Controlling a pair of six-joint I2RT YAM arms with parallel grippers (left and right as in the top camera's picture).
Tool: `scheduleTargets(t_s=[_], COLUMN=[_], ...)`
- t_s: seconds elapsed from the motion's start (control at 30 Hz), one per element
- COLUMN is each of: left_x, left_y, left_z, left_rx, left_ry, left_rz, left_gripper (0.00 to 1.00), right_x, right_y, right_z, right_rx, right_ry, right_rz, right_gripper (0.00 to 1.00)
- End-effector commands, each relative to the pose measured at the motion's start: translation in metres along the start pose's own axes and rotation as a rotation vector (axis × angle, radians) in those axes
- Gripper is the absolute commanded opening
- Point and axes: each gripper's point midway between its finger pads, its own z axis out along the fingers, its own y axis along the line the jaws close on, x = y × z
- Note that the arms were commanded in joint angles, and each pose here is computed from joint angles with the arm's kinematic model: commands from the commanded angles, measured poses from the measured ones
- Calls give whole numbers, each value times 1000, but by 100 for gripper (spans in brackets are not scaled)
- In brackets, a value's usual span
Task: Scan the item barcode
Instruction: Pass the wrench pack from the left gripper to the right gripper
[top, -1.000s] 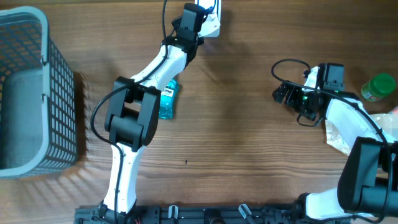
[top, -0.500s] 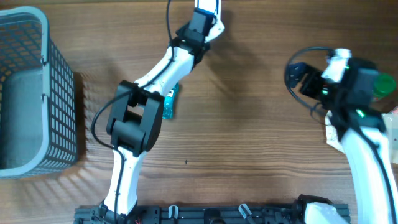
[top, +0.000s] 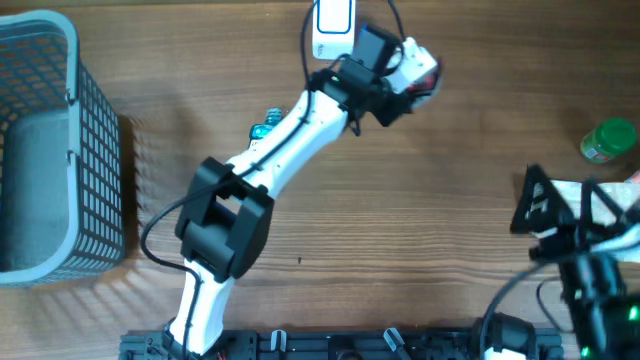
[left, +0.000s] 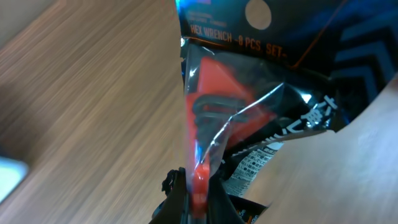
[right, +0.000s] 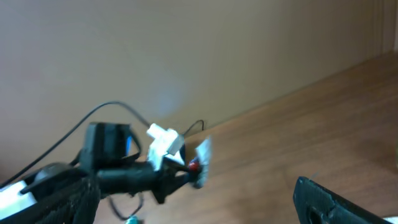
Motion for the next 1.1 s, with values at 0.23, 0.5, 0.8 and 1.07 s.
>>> scheduleTargets(t_s=[0.23, 0.5, 0.8, 1.07], left_x=[-2, 7, 34, 9], left_y=[-83, -124, -81, -23], left_z=[50, 78, 80, 3], left_rx=[255, 328, 122, -35], left_ry=[-31, -19, 83, 80], left_rz=[-110, -144, -121, -144], left_gripper=[4, 4, 61, 100], right_x=[21, 19, 22, 42], right_y=[0, 0, -1, -13], right_z=[-13, -13, -13, -7], right_rx=[2, -1, 2, 44], right_ry=[62, 53, 64, 157], right_rz=[23, 14, -33, 7], right_gripper=[100, 100, 100, 100])
